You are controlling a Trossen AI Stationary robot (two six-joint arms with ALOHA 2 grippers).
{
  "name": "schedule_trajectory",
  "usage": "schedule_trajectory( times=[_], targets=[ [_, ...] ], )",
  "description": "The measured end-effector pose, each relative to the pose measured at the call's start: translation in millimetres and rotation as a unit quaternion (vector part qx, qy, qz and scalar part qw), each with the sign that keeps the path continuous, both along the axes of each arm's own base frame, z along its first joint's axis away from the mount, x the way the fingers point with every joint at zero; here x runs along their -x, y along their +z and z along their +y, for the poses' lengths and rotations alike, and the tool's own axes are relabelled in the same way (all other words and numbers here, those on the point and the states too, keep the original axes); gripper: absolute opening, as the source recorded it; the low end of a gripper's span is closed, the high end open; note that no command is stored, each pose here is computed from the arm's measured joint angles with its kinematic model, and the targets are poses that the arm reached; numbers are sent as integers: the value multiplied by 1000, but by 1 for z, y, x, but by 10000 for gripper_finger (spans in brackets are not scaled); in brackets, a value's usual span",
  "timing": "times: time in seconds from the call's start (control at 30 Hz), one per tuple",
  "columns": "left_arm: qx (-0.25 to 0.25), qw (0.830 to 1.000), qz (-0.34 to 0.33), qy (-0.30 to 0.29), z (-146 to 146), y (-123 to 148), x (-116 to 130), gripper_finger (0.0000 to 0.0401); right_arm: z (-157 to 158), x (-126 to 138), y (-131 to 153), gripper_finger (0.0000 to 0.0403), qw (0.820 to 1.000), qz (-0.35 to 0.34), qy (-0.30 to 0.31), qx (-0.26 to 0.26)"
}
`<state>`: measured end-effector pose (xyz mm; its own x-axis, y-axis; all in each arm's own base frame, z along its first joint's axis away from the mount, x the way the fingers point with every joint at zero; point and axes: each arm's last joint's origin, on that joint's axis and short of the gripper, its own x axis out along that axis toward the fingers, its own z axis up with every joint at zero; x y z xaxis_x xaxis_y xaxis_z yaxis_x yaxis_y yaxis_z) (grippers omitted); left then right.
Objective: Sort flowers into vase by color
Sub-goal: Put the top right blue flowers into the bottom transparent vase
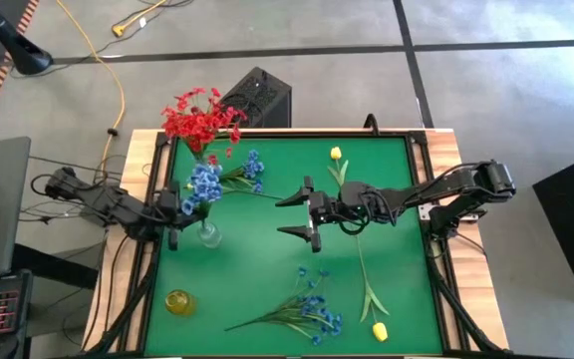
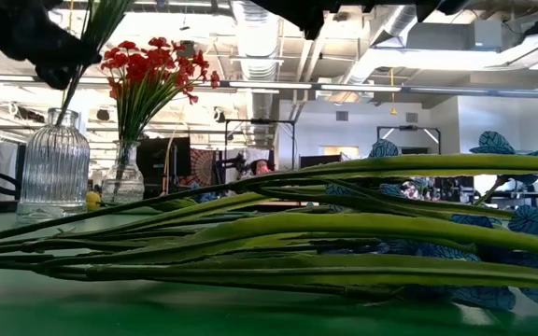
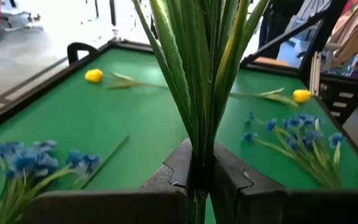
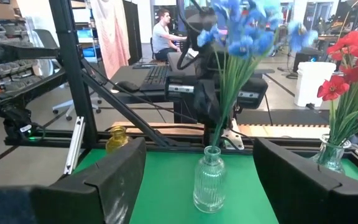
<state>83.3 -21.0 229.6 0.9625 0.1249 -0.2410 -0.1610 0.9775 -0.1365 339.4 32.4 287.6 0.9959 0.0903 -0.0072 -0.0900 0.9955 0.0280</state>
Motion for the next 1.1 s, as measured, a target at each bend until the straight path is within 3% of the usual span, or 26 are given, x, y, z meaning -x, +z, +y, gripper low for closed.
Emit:
schedule_trajectory(
  times=[0.43, 0.87, 1.1],
  targets=[
    [23, 1000, 2, -11, -1, -2, 0, 30, 0, 0, -2, 322, 1000, 11, 0, -2],
    [143, 990, 2, -15, -1, 10, 5, 184, 0, 0, -2, 322, 1000, 12, 0, -2],
    [223, 974, 40, -25, -1, 13, 11, 210, -2, 0, -2, 322, 1000, 11, -2, 1]
  ],
)
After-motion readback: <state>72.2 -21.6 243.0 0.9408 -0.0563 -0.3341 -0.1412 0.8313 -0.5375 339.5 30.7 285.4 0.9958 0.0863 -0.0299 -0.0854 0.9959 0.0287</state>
